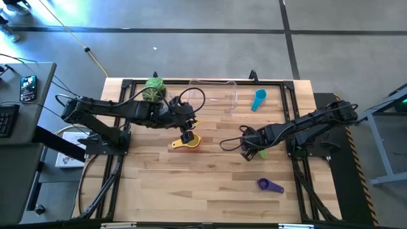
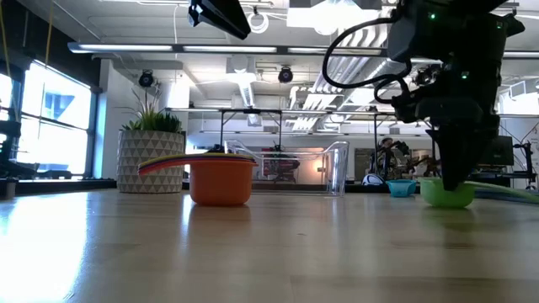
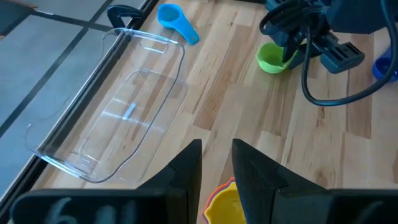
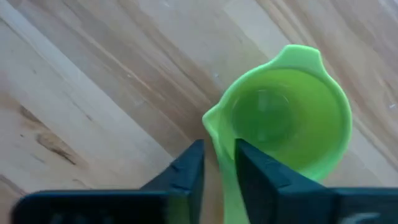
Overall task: Nest measuring cups in basket
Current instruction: Stack the green measuring cup on top of the yellow measuring cup
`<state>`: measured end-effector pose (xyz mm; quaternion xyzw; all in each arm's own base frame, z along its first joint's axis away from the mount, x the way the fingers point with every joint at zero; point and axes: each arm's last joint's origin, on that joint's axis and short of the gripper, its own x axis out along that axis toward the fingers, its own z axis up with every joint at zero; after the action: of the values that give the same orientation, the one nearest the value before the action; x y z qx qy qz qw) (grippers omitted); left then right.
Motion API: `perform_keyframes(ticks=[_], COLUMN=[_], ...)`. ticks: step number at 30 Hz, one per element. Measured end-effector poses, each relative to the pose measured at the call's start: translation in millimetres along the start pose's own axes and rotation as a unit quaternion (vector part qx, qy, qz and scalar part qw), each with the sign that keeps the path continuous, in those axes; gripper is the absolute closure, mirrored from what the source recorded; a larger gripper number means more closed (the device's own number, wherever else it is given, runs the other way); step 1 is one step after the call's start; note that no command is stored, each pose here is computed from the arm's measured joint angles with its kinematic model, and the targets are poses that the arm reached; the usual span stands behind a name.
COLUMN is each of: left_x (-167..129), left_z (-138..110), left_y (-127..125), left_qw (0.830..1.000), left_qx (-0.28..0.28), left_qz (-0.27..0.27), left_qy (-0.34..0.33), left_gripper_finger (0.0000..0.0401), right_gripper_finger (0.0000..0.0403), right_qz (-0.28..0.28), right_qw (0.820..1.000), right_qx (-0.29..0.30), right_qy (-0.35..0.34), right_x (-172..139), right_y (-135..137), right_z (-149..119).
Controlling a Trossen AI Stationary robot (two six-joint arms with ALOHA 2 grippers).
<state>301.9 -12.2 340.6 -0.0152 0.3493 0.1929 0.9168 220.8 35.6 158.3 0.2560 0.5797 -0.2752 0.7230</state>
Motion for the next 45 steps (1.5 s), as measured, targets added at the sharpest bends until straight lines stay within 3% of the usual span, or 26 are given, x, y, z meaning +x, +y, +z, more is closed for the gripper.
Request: perform_keyframes(ticks=[4,11,21,26,30,37,45], left_x=[0,0,-7,-11,-15,-20,-25], left_z=[0,-6,-29,-36,-42,-49,-54], left_y=[0,1,1,0,1,0,0], left_qw=[1.0,0.999,0.989,0.982,0.975,0.966,0.957], left_qx=[0.0,0.013,0.058,0.081,0.104,0.126,0.147], left_qz=[-0.001,0.006,0.025,0.038,0.057,0.061,0.065], left_qy=[0.0,0.03,0.136,0.163,0.189,0.216,0.243], left_gripper_finger=[0.0323,0.0323,0.0323,0.0323,0.0323,0.0323,0.0323], right_gripper_finger=[0.0392,0.0397,0.04,0.0401,0.0402,0.0402,0.0402], right_qz=[0.003,0.014,0.097,0.126,0.142,0.053,0.018], right_qw=[1.0,0.998,0.986,0.977,0.975,0.993,0.998], right_qx=[0.004,0.066,0.126,0.141,0.123,0.084,0.062], right_qy=[0.001,0.001,-0.055,-0.099,-0.116,-0.063,-0.026], right_x=[0,-4,-41,-66,-79,-69,-45], right_y=[0,4,33,56,90,140,182], right_z=[0,3,30,46,65,87,96])
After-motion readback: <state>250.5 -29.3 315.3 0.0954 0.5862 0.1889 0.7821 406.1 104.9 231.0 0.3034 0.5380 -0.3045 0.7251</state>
